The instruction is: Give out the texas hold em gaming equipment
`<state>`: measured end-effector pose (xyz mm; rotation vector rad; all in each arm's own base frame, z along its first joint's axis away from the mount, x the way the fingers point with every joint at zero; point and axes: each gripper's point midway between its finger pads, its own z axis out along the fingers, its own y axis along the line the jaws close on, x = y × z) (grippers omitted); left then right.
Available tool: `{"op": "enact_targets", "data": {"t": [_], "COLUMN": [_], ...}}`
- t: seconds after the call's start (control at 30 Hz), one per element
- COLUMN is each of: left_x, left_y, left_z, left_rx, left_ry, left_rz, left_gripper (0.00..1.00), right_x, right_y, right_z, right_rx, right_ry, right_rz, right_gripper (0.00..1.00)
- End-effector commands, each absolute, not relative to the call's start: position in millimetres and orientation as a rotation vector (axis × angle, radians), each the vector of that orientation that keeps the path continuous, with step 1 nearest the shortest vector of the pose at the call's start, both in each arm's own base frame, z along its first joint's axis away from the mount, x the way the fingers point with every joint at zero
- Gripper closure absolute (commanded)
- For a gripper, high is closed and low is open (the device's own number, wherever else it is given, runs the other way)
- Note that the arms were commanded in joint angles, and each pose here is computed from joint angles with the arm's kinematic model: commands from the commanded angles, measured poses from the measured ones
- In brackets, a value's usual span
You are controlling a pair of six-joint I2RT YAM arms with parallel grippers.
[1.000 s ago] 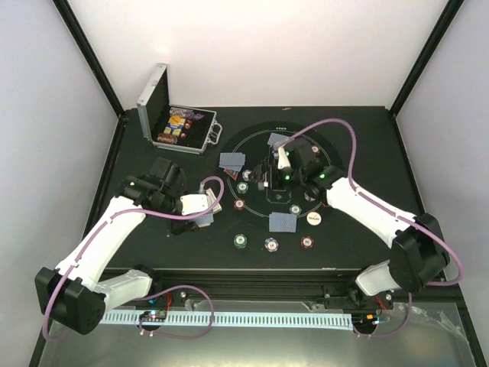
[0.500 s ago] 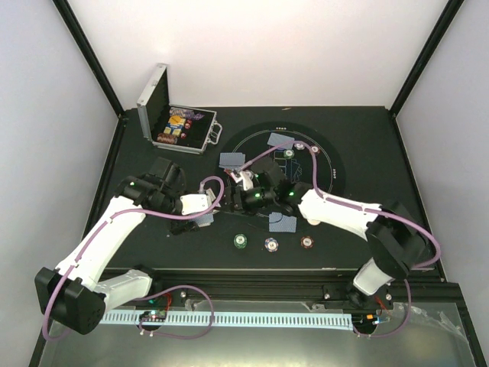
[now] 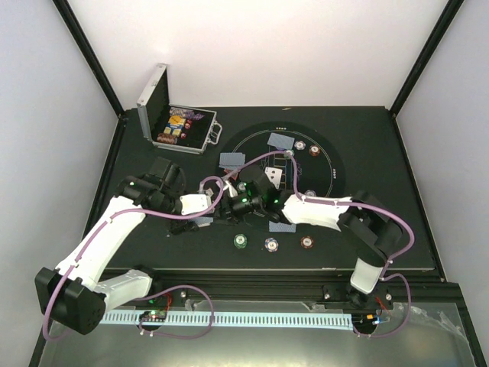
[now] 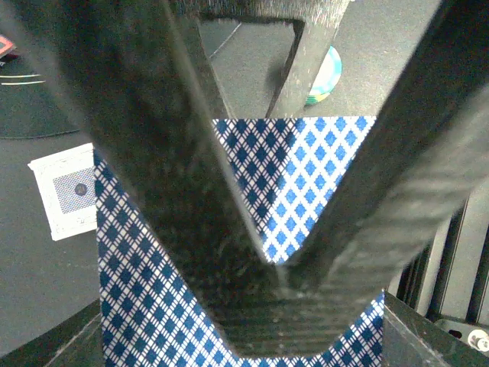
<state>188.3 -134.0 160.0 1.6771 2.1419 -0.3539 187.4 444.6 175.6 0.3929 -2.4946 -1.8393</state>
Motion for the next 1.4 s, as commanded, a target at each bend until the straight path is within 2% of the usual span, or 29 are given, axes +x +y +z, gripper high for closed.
{"op": "enact_targets", "data": {"t": [0.0,0.27,0.7,0.87,1.1,1.27,1.37], "left_x": [192.2,191.8,191.9,191.8,191.9,191.9,191.7], "left_y": [-137.0,-136.6,-136.3,-136.5,-136.4,-136.4,-135.8], "left_z": [174.0,173.9,174.1,173.6,172.5,171.9,171.2], "left_rx": [1.671,1.67,1.672,1.67,1.672,1.673,1.675], "left_ry": [2.093,2.095,2.095,2.098,2.099,2.1,2.102], "left_rz": [-0.349,-0.347,-0.345,-0.348,-0.347,-0.348,-0.344], "left_gripper": [0.98,0.98,0.98,0.98,0.98,0.99,0.98], "right_x": [181.5,183.8,199.1,199.6,199.7,204.3,210.1], "right_y": [452.9,451.8,413.8,407.9,401.4,391.5,382.0], "right_z": [173.0,156.8,136.3,145.7,163.7,172.0,175.6], "right_rx": [0.371,0.339,0.272,0.293,0.319,0.33,0.321], "right_ry": [-2.407,-2.427,-2.539,-2.566,-2.586,-2.616,-2.641], "right_rz": [-1.872,-1.818,-1.743,-1.744,-1.772,-1.77,-1.768], "right_gripper": [0.24,0.33,0.43,0.6,0.91,0.98,0.99]}}
